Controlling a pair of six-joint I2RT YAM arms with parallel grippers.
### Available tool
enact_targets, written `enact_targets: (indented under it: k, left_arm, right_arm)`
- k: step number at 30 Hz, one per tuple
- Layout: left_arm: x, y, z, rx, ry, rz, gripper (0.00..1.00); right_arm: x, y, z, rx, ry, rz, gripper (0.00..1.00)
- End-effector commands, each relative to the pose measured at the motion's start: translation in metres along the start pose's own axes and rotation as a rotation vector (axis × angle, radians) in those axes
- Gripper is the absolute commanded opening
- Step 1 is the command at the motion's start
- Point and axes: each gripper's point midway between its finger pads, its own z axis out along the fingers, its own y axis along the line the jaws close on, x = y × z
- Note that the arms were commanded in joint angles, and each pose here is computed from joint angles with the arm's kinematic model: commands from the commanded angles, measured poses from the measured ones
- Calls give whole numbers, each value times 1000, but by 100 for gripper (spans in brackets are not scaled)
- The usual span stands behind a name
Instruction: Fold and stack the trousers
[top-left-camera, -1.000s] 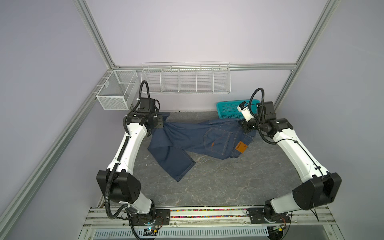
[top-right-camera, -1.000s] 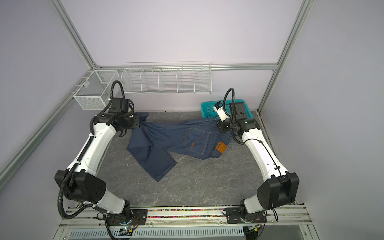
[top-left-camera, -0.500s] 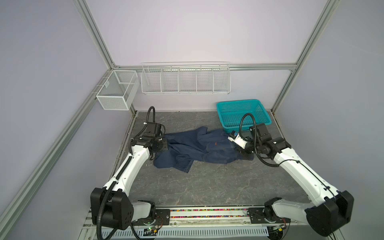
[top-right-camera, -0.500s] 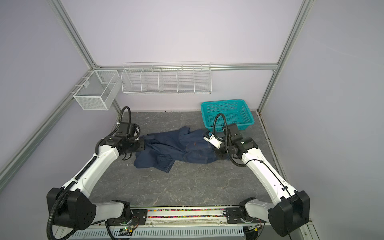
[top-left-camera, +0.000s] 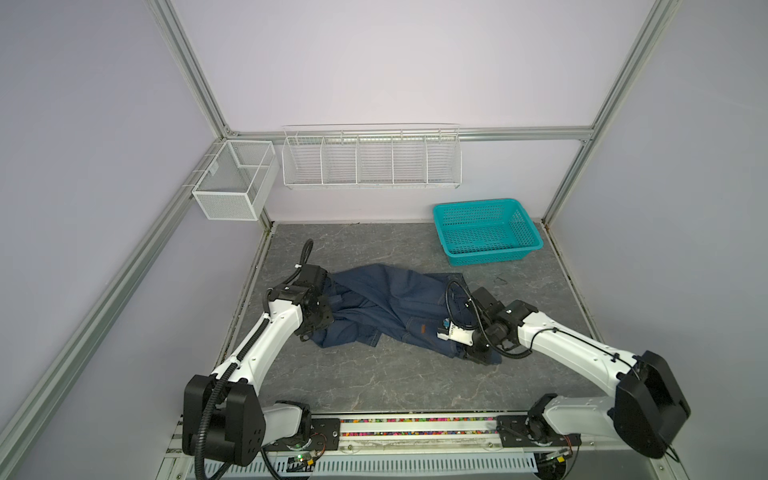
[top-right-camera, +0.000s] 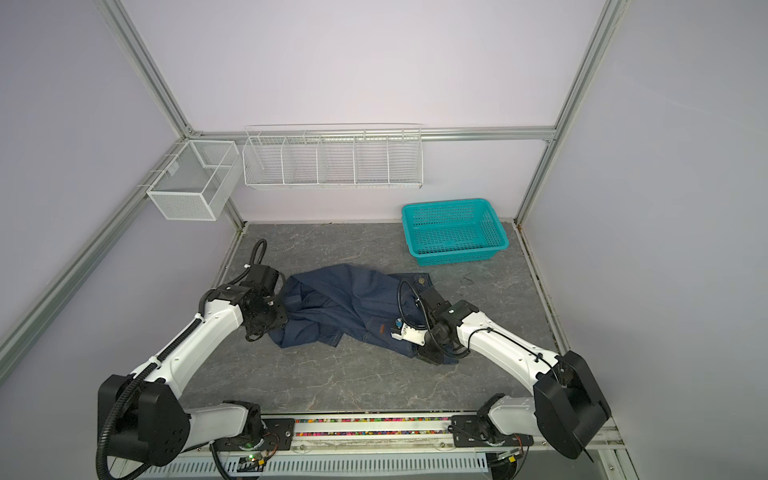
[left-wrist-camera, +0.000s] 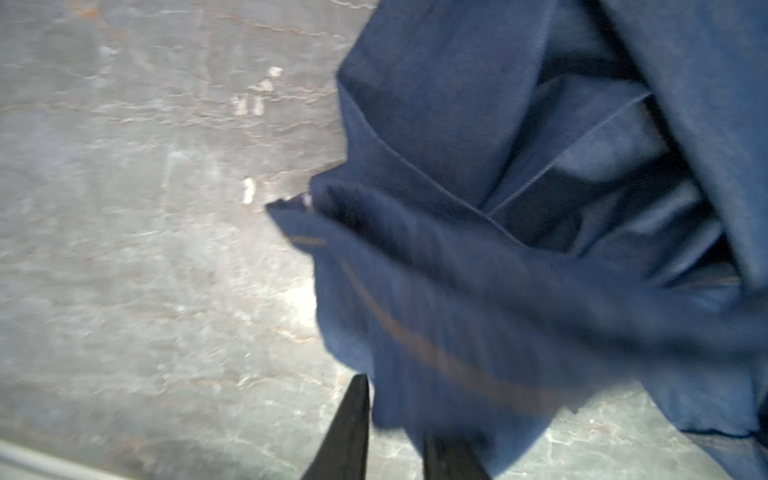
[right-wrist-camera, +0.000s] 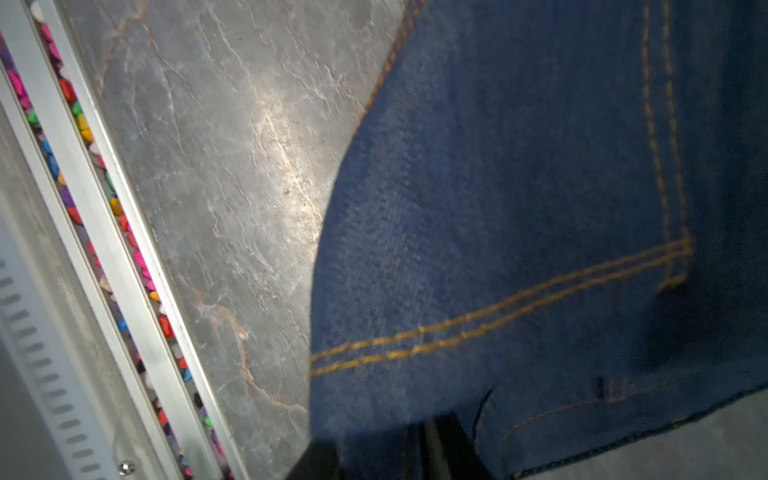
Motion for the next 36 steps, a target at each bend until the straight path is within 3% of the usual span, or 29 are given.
enact_targets:
  k: [1, 3, 6, 12, 16, 19, 22, 25, 29, 36]
  left_arm:
    - [-13, 19, -24, -95, -60, -39, 33]
    - [-26, 17, -37, -87, -97, -28, 42]
    - [-44, 4, -52, -38, -142, -16, 47]
    - [-78, -19, -74, 41, -210, -2, 59]
    - [-89, -44, -59, 124, -190, 7, 63]
    - [-85, -64, -44, 192, -117, -12, 67]
    - [-86, -82, -34, 212, -105, 16, 71]
    - [-88, -100, -25, 228, -89, 63, 71]
    - [-87, -121, -12, 222, -55, 133, 72]
    - [-97, -134, 18, 203, -43, 126, 72]
  right_arm:
    - [1, 1, -7, 17, -3, -35, 49]
    - [-9, -7, -23, 50, -56, 12, 58]
    - [-31, -21, -54, 102, -195, 107, 68]
    - [-51, -61, -100, 215, -472, 431, 84]
    - [-25, -87, -94, 268, -490, 826, 88]
    - [7, -91, -78, 285, -400, 1091, 88]
    - [32, -82, -61, 280, -329, 1260, 88]
    - [50, -73, -43, 275, -288, 1351, 89]
    - [40, -77, -32, 234, -353, 1352, 87]
    - [13, -115, -13, 216, -388, 1305, 77]
